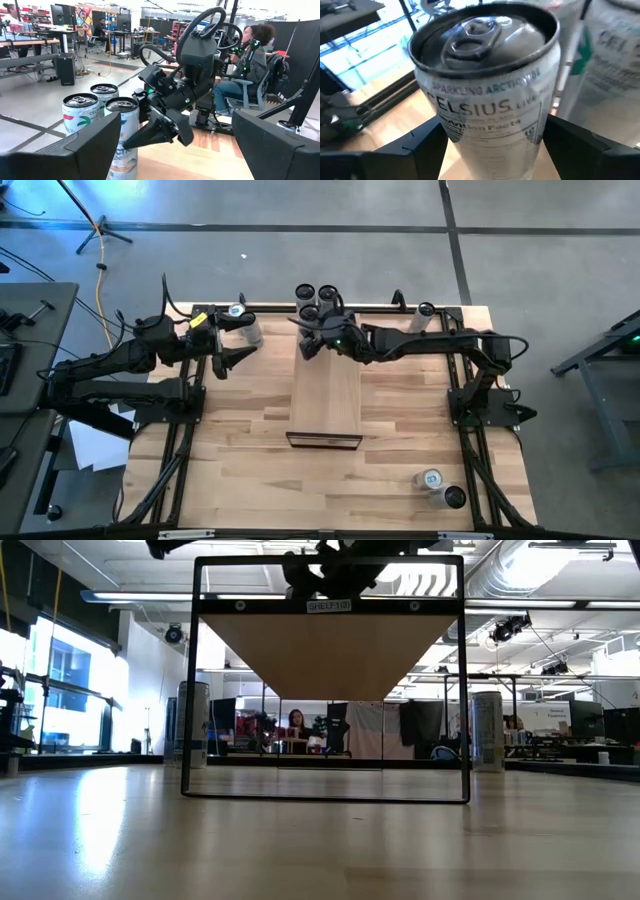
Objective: Place canned beverage on shelf
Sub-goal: Put the bottom white blue soda can on the shelf
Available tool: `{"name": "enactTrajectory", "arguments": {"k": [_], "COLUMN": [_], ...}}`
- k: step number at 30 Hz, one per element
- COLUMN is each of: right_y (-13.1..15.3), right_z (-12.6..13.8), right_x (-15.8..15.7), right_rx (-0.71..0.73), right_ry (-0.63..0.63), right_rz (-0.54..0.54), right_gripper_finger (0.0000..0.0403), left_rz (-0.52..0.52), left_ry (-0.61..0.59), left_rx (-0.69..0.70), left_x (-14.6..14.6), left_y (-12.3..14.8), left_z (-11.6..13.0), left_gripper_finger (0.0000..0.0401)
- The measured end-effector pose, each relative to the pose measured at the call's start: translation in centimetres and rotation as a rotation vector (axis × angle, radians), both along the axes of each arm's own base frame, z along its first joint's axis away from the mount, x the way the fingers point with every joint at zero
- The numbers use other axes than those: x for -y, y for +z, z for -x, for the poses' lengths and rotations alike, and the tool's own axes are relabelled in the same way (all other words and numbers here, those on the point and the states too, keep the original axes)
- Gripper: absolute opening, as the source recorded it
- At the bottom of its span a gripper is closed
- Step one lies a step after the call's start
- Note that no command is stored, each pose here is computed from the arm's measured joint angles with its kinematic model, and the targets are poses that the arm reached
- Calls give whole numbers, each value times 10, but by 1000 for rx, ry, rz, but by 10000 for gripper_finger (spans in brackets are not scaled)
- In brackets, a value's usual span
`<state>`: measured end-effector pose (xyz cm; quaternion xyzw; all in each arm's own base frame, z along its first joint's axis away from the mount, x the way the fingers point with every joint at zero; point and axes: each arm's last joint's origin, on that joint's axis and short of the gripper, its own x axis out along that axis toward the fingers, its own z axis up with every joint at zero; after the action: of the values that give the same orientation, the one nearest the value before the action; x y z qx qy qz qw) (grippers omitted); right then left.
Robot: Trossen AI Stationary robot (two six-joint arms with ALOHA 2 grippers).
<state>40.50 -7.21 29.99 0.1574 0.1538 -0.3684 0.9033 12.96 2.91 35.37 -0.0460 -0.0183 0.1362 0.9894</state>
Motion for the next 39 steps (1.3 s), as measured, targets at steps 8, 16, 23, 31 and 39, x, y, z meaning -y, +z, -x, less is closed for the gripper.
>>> {"name": "enactTrajectory", "arguments": {"k": [8,16,23,31,39], "right_y": [4,4,4,3,3], "right_z": [0,-2,-2,-2,-2], "right_x": [0,-1,0,0,-2], "right_rx": [45,37,22,2,-33], "right_ry": [-11,58,88,92,191], "right_rz": [-12,-20,-11,16,24], "right_gripper_finger": [295,296,296,329,397], "left_rz": [8,9,9,25,25], "left_ry": [15,17,17,17,18], "left_rx": [2,3,3,8,8], "left_x": [0,0,0,0,-1], "left_y": [0,0,0,0,0], "left_z": [0,0,0,0,0], "left_gripper_finger": [351,351,351,351,351]}}
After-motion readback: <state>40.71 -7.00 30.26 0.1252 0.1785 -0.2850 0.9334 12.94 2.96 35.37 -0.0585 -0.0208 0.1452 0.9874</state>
